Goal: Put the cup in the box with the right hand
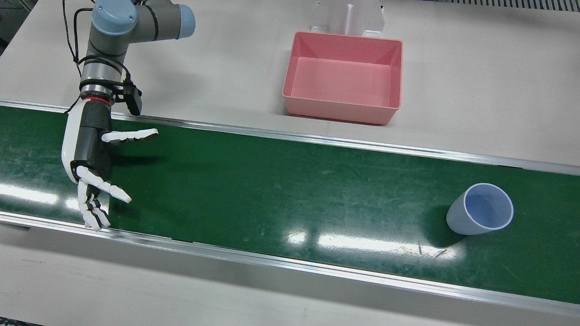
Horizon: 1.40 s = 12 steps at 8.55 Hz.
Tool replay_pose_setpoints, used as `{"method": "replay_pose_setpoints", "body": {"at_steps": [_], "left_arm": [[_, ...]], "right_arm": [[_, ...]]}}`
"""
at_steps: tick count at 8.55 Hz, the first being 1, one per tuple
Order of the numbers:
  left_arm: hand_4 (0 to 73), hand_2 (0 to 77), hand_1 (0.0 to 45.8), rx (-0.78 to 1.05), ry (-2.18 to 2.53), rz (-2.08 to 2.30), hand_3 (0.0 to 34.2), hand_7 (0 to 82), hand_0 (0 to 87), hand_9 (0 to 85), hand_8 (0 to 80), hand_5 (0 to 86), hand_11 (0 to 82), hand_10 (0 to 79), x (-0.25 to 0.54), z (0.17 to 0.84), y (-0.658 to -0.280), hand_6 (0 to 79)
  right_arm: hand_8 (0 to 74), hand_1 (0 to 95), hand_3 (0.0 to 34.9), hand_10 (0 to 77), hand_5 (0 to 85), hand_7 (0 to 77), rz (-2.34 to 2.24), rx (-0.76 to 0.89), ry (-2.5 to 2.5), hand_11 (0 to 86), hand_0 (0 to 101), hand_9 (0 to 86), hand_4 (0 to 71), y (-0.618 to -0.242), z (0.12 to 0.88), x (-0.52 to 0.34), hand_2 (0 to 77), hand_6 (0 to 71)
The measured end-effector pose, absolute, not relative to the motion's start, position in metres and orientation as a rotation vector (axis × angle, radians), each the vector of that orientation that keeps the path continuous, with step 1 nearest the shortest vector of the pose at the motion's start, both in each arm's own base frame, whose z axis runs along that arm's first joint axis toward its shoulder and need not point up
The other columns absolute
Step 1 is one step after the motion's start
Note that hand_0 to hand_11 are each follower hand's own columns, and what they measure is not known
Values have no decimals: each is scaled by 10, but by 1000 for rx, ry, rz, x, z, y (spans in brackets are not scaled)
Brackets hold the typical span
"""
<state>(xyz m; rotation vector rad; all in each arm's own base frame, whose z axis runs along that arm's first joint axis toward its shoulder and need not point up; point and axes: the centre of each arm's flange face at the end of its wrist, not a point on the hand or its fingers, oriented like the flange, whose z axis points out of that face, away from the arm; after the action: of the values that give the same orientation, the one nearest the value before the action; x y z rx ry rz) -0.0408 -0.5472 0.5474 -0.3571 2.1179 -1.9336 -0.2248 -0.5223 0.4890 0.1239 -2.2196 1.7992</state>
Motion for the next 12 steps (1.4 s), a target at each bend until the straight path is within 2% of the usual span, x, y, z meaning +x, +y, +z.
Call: {"method": "replay_pose_setpoints", "body": {"at_steps": [1,3,4,5,7,8,9,12], "left_arm": [[11,5,5,-357,2118,-1934,0,5,0,0,0,5,0,0,-41,547,-547,0],[11,5,5,-357,2119,-1933,0,5,0,0,0,5,0,0,-41,547,-547,5],[11,5,5,-357,2119,-1932,0,5,0,0,0,5,0,0,-41,547,-547,5],[11,5,5,-357,2119,-1933,0,5,1,0,0,5,0,0,-41,547,-547,0],[11,5,5,-357,2119,-1933,0,5,0,0,0,5,0,0,-41,547,-547,5],[11,5,5,-357,2118,-1933,0,5,0,0,0,5,0,0,-41,547,-547,5],[11,5,5,-357,2118,-1933,0,5,0,0,0,5,0,0,-41,547,-547,5],[11,5,5,-357,2118,-1934,0,5,0,0,0,5,0,0,-41,547,-547,5]], "right_arm": [[109,185,0,27,55,207,1796,129,-2221,60,511,207,213,-523,488,-225,76,54],[109,175,0,27,55,207,1793,136,-2219,60,509,207,235,-523,487,-226,76,54],[109,98,0,27,55,207,1791,140,-2217,60,511,207,229,-523,487,-226,55,54],[109,158,0,27,55,207,1789,143,-2215,60,554,207,229,-523,487,-226,11,54],[109,175,0,27,55,207,1787,145,-2215,60,554,207,218,-523,487,-226,16,54],[120,115,0,27,71,202,1786,145,-2216,60,568,207,224,-523,486,-226,33,54],[120,158,0,27,71,202,1785,143,-2215,60,568,207,224,-523,486,-227,11,54],[120,125,0,27,65,202,1776,147,-2198,60,545,207,224,-520,490,-233,44,54]]}}
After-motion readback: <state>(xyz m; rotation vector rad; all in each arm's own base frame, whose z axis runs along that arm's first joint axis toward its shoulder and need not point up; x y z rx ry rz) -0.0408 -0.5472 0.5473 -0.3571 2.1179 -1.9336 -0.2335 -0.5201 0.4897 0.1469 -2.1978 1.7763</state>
